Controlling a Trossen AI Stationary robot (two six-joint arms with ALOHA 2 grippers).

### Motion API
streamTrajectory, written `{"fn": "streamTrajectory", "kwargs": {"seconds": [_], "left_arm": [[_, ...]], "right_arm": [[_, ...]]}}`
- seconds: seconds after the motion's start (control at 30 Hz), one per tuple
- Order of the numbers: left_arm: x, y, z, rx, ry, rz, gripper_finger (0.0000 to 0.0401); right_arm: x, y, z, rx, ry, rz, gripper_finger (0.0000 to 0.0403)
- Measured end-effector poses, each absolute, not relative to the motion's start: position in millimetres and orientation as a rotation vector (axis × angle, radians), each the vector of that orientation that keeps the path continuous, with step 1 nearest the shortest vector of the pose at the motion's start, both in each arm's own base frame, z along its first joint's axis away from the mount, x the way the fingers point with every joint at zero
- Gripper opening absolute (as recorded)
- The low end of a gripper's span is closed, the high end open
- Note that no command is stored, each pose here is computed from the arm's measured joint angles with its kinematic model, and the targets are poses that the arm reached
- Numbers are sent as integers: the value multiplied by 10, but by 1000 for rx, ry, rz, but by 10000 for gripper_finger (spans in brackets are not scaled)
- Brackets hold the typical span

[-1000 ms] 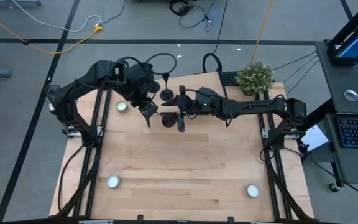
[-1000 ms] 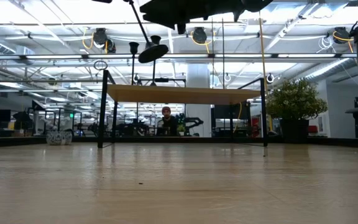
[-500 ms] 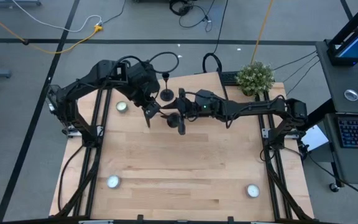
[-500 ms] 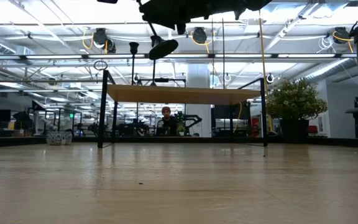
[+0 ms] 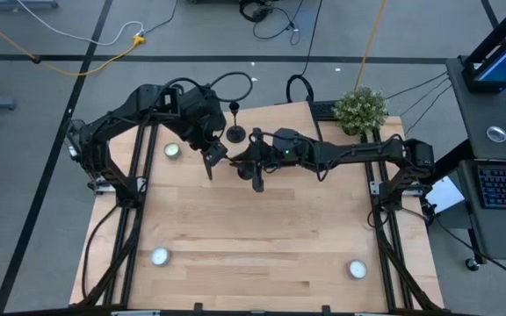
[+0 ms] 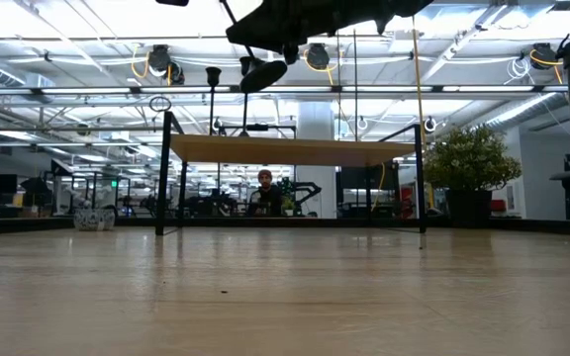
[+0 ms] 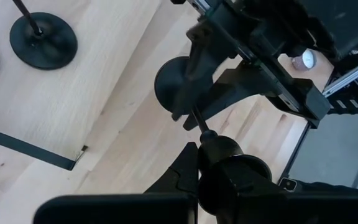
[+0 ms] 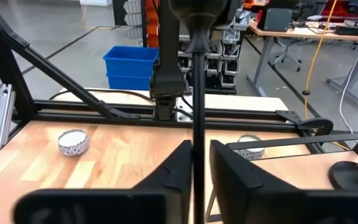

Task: Pick & Place candle stick holders
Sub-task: Put the candle holder on the shelf

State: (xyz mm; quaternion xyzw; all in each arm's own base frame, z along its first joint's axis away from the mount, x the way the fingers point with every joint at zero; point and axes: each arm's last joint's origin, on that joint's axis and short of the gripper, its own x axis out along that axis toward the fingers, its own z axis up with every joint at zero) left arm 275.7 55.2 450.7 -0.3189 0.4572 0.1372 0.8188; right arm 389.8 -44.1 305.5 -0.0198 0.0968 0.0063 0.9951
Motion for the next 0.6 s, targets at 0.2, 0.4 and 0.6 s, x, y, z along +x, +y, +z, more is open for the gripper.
{"fn": "streamTrajectory", "kwargs": {"seconds": [0.2,0.4,0.6], "left_arm": [[2756,552,4507,-681,974,293,15],[2756,552,4507,-672,975,287,15],[2760,555,4509,-656,972,279,71]], "right_arm": [[3896,-439,3053,-40,197,15,11],[3896,-439,3053,-21,197,13,8],[3896,-439,3053,-3,198,11,8]]}}
